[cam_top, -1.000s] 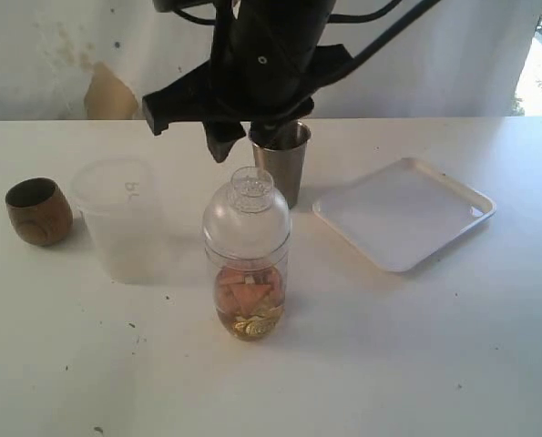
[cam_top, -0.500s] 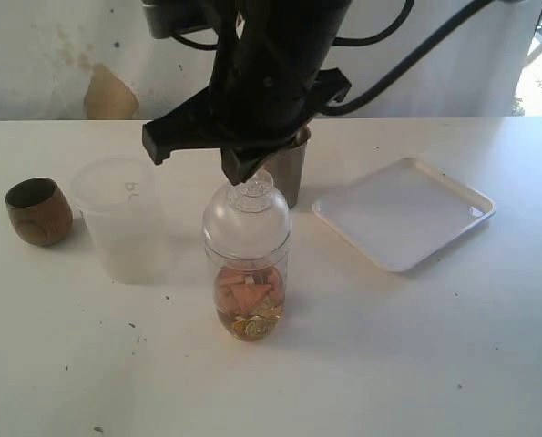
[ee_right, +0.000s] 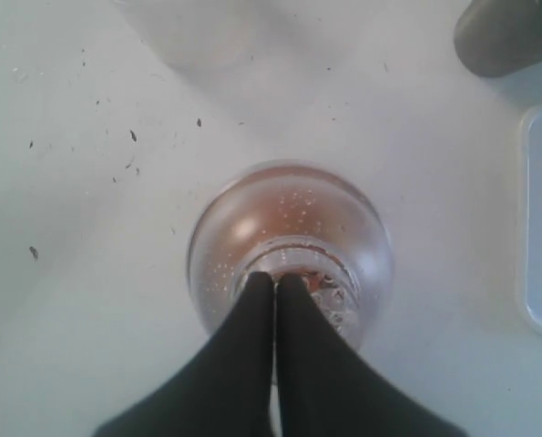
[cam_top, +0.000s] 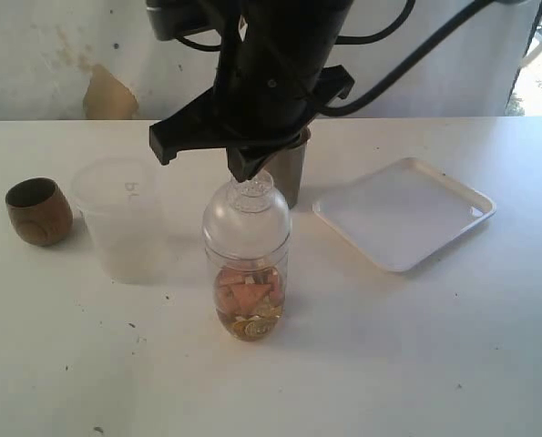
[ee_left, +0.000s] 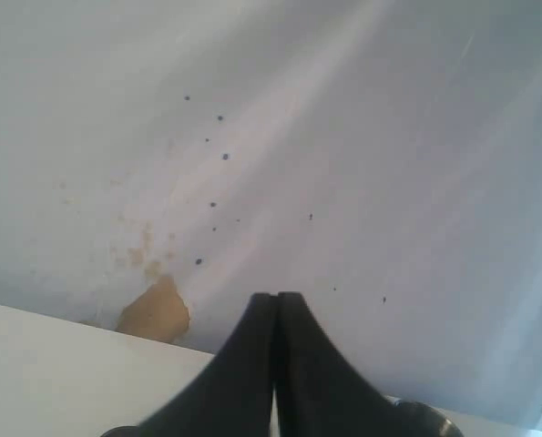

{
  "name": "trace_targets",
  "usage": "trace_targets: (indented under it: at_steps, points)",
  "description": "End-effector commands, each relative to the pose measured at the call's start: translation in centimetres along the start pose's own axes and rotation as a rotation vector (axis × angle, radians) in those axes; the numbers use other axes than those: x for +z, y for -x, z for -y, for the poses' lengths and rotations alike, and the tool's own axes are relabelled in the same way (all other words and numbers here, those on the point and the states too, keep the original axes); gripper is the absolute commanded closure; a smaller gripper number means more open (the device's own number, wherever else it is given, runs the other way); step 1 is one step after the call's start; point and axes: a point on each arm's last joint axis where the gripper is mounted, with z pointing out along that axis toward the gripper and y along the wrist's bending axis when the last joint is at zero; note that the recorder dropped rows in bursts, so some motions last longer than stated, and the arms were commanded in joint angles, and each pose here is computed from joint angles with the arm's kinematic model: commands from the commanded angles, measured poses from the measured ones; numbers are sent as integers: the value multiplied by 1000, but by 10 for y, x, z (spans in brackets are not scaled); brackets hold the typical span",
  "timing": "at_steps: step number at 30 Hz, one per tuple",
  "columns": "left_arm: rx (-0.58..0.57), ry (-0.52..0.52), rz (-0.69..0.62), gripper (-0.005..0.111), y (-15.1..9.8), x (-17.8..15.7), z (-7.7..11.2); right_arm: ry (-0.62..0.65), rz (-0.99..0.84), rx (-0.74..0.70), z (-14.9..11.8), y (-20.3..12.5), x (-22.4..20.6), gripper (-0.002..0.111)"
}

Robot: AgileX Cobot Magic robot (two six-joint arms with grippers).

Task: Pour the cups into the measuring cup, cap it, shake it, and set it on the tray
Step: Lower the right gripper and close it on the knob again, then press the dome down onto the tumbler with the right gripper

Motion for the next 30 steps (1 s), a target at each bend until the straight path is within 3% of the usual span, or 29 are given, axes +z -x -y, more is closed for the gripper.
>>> trace_targets:
  at_steps: [1,30]
  points:
    - [2,-2,-2,107,-1,-1,-1,-15,3,-15,2,0,0,108]
    - [6,-3,-9,107,-2,-1,0,-26,-21,-45,3,1,12,108]
